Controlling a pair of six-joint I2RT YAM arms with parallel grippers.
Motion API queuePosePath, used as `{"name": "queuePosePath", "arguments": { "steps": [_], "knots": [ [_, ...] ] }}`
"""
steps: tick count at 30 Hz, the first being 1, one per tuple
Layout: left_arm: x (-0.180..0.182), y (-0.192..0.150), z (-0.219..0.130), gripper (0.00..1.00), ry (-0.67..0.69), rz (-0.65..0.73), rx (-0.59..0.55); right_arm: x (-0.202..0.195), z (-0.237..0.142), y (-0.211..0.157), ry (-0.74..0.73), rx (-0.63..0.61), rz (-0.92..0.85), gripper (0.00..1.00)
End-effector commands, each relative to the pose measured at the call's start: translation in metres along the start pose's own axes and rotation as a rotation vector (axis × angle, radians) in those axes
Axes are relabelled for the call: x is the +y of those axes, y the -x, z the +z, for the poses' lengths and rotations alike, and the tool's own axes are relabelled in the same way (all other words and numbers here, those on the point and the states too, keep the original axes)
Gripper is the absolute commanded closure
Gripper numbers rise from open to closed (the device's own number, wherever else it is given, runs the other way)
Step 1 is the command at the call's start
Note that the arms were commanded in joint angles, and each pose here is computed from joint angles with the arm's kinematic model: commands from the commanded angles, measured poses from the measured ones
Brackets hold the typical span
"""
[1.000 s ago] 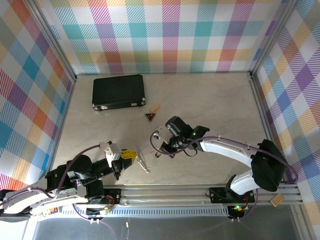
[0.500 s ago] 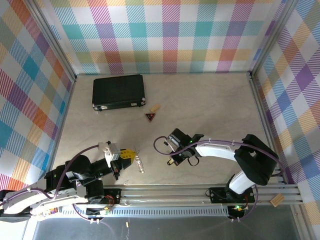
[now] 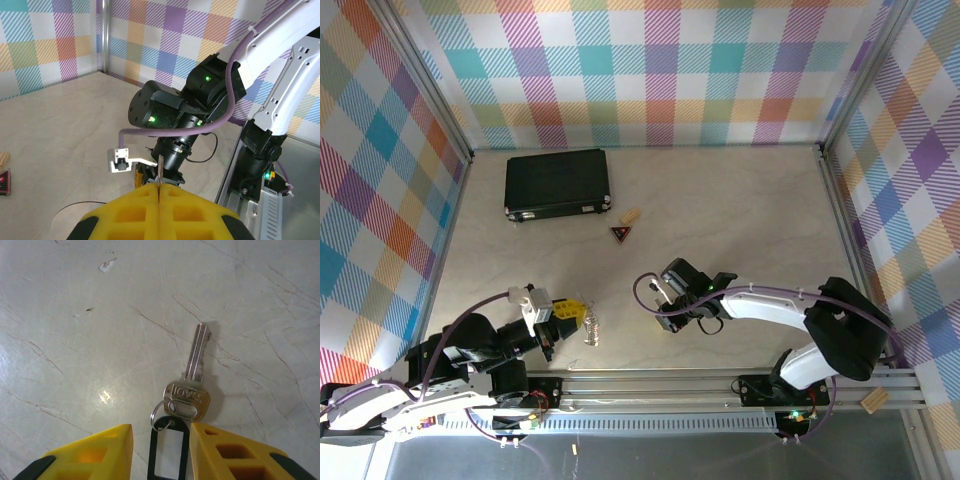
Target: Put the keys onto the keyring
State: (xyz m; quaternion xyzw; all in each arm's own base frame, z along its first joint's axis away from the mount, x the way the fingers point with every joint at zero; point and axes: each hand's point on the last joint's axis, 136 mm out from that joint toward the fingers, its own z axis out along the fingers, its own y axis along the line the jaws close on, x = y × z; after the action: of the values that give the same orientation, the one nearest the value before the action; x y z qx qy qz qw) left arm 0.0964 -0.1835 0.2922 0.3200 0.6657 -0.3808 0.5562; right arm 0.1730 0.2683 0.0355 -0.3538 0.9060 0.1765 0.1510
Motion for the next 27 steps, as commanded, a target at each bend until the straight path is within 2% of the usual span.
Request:
{"name": "queuePosePath", "arguments": {
  "steps": [1, 10, 27],
  "knots": [
    [-0.002, 0.008, -0.003, 1.0, -0.011, -0.008, -0.039, 0.004, -0.011, -0.002, 0.017, 0.009, -0.005, 0.65],
    [-0.001, 0.007, -0.003, 1.0, -0.008, -0.007, -0.041, 0.01, -0.02, 0.004, 0.042, 0.043, -0.047, 0.65],
    [0.001, 0.007, -0.005, 1.0, -0.001, -0.011, -0.051, 0.01, 0.002, 0.014, 0.025, 0.13, -0.077, 0.74]
  ]
}}
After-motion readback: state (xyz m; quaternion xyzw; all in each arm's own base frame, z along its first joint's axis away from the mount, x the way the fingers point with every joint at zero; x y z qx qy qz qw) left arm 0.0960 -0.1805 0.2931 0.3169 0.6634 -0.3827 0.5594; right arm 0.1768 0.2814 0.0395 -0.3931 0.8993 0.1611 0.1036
